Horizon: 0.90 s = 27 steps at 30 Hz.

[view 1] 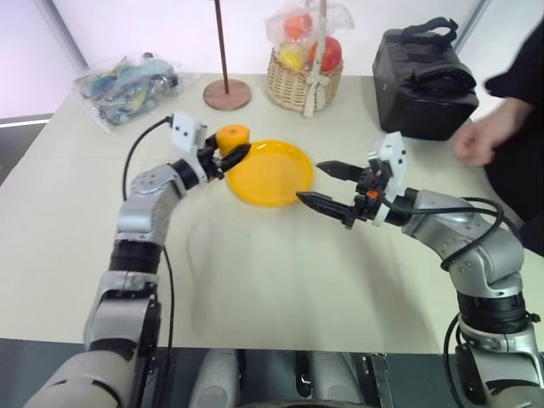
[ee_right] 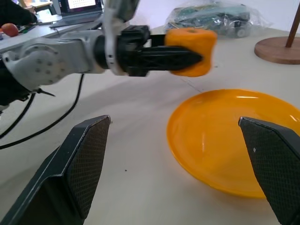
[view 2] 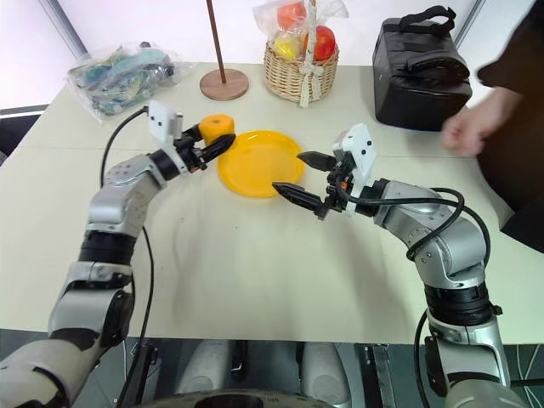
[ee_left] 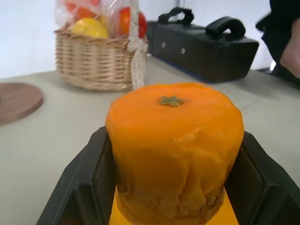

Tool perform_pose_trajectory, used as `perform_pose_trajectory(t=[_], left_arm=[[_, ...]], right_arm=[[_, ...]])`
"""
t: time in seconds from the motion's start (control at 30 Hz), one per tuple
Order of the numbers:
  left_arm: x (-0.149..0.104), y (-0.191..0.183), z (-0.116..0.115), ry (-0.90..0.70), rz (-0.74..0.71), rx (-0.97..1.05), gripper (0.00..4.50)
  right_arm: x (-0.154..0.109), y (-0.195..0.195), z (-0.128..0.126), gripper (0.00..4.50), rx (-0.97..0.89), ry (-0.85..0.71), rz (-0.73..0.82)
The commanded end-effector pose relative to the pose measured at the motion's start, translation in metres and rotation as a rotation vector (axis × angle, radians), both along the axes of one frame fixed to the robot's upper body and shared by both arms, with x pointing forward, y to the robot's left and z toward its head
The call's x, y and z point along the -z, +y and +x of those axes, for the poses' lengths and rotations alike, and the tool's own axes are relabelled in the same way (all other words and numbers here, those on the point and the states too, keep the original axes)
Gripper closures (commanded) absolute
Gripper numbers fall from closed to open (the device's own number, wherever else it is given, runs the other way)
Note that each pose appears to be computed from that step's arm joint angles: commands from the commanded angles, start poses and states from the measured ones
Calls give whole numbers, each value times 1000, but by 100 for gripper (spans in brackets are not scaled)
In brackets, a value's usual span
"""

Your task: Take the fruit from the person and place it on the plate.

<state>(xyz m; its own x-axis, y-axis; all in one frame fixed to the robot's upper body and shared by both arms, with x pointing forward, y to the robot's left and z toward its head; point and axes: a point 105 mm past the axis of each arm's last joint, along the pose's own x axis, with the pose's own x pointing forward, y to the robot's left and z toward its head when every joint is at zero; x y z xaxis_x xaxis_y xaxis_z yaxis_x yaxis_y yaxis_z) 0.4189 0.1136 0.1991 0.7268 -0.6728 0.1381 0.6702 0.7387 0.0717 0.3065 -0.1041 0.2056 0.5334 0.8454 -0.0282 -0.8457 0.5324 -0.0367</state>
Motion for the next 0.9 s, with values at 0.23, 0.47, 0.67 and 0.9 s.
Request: perform_pose_trajectory(t=[0.23,0.47,0.67,0.9], left_arm=[[4,-15,25,-27,-2,-32,200],[11,-26,28,-21,-9,-20,1],[2,-11,30,-50,-15,-76,1],[-43,36,19,-160,3,-136,1]], right_arm=[[-6,0,-10,0,29,-40,11],[-7,-1,-9,0,41,-45,14],[-7,0,-6,0,43,-49,15],[-9,-1,0,0,47,-58,16]])
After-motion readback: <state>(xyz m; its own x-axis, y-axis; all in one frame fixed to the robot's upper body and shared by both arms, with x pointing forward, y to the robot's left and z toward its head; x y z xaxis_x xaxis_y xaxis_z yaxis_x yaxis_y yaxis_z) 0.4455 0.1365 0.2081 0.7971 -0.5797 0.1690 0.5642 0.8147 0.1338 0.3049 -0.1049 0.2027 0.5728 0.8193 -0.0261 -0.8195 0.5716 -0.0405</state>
